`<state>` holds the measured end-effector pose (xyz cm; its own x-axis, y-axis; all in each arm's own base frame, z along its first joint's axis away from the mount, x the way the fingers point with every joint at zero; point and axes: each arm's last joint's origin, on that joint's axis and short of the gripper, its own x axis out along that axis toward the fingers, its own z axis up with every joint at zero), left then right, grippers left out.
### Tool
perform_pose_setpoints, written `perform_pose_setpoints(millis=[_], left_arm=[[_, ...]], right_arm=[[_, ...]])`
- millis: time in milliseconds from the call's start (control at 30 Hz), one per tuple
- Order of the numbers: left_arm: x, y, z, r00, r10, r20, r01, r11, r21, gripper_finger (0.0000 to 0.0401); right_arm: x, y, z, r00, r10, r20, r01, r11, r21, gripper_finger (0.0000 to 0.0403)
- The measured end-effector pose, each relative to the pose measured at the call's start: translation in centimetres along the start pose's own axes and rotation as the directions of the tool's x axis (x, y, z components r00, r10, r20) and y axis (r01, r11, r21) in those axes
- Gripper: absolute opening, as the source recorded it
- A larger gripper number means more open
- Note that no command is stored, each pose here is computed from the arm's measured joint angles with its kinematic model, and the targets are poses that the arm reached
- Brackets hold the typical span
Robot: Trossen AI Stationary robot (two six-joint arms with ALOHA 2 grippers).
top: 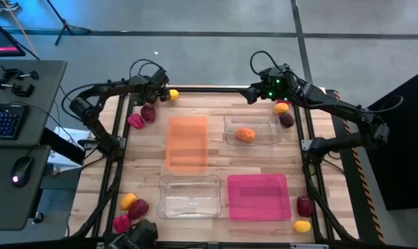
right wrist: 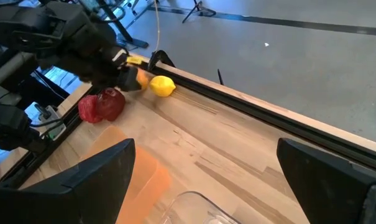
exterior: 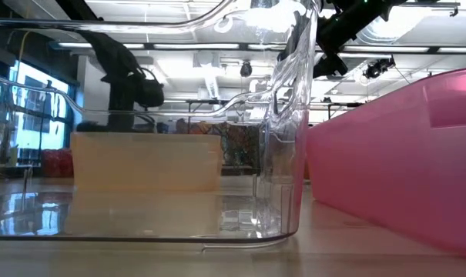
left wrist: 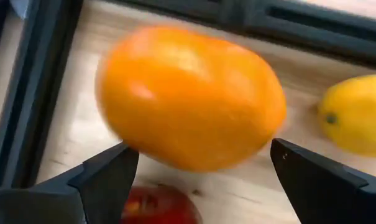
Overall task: Sort produce into baskets
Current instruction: Put the mango into the top transparent bin
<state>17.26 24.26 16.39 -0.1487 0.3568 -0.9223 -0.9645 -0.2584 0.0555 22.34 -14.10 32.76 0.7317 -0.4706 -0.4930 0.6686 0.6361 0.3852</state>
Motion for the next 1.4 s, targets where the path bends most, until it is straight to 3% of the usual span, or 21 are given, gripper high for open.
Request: perform_pose_setpoints(millis=[267, 567, 833, 900, 1067, 1300, 1400], left_arm=[[-2.0, -0.5, -1.1, 0.999, -0.04, 0.014, 0.039, 0.996, 0.086, 0.0351], [-4.9, 0.2, -0.2, 0.979, -0.081, 0.187, 0.077, 0.997, 0.032, 0.0351], [-5.0, -0.8, 0.9, 0.945, -0.156, 0.288, 0.149, 0.988, 0.045, 0.0351], [-4.2, -0.5, 1.2, 0.955, -0.122, 0.271, 0.124, 0.992, 0.009, 0.0351], [-2.9, 0.7, 1.7, 0.979, -0.059, 0.196, 0.104, 0.968, -0.228, 0.0351], [-2.5, 1.3, 1.2, 0.969, 0.092, 0.227, 0.003, 0.922, -0.386, 0.0351], [-1.9, 1.2, 1.2, 0.968, 0.114, 0.224, -0.014, 0.914, -0.406, 0.0351]], right_arm=[[0.0, 0.0, -0.1, 1.0, -0.003, -0.006, 0.003, 1.0, 0.007, 0.0381], [0.0, 0.0, -0.1, 1.0, -0.003, -0.006, 0.003, 1.0, 0.005, 0.0381], [0.2, -0.2, -0.3, 1.0, -0.017, -0.013, 0.017, 1.0, -0.001, 0.0381], [0.3, -0.2, -0.4, 1.0, -0.018, -0.016, 0.018, 1.0, 0.002, 0.0381], [0.6, -0.3, -0.5, 0.999, -0.022, -0.024, 0.022, 1.0, 0.007, 0.0381], [0.7, -0.3, -0.5, 0.999, -0.023, -0.028, 0.023, 1.0, 0.006, 0.0381], [0.7, -0.3, -0.5, 0.999, -0.023, -0.028, 0.023, 1.0, 0.006, 0.0381]])
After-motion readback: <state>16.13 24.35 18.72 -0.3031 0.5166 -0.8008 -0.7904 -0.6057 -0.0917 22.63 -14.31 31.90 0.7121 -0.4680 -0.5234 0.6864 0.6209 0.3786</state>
